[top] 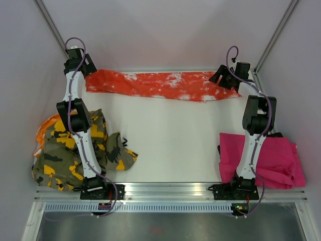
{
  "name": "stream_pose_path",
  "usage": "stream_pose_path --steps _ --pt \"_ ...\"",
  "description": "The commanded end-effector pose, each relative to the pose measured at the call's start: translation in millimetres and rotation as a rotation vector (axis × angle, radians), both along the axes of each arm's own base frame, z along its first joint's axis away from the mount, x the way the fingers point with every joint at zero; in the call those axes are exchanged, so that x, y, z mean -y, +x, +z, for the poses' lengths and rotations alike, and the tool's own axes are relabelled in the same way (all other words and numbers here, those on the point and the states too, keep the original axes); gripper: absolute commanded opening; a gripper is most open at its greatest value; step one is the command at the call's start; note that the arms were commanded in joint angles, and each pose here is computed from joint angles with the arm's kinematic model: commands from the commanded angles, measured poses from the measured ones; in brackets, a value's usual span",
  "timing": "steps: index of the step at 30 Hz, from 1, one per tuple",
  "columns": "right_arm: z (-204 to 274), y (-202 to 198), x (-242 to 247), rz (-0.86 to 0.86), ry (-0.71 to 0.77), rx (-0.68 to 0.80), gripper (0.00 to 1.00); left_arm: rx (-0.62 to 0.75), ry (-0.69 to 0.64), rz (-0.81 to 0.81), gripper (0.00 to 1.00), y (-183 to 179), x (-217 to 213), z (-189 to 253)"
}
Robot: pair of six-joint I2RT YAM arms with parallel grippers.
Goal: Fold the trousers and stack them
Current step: Fold the trousers
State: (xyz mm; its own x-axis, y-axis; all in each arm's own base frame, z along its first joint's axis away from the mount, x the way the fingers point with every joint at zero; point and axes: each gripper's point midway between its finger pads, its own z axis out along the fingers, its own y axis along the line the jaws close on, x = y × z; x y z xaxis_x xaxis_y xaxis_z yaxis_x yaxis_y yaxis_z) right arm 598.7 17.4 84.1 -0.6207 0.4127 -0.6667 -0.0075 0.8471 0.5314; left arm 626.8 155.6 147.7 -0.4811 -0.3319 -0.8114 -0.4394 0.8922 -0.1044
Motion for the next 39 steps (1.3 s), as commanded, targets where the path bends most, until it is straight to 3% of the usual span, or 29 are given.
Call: stream_pose_path --steps 1,4,10,16,20,23,25,32,39 --pt "9 1 -6 0.032 -0.002 0.027 0.83 0.106 0.054 0.079 0.98 -9 -14 61" --pt "9 -1 -10 0.042 0.003 0.028 0.83 0.114 0.071 0.019 0.99 -19 -1 81" --pt "5 -4 -22 0.069 -0.003 0.021 0.83 -0.006 0.039 -0.066 0.94 -36 17 33" --pt "4 -4 -24 0.069 0.002 0.017 0.82 -0.014 0.061 -0.082 0.88 -9 10 3" --pt "5 -3 -24 0.062 -0.003 0.019 0.83 0.052 0.093 -0.033 0.75 18 -10 1" --pt "3 -2 -23 0.052 -0.004 0.015 0.82 0.149 0.078 -0.004 0.26 37 -21 2" --pt "-2 -2 -25 0.045 0.001 0.001 0.82 0.231 0.045 0.045 0.02 48 -27 10" --pt "-3 6 -33 0.033 -0.017 0.008 0.82 0.328 -0.025 0.220 0.02 38 -72 42" --pt "-8 24 -51 0.083 -0.076 0.050 0.82 0.419 -0.022 0.133 0.02 65 -62 37"
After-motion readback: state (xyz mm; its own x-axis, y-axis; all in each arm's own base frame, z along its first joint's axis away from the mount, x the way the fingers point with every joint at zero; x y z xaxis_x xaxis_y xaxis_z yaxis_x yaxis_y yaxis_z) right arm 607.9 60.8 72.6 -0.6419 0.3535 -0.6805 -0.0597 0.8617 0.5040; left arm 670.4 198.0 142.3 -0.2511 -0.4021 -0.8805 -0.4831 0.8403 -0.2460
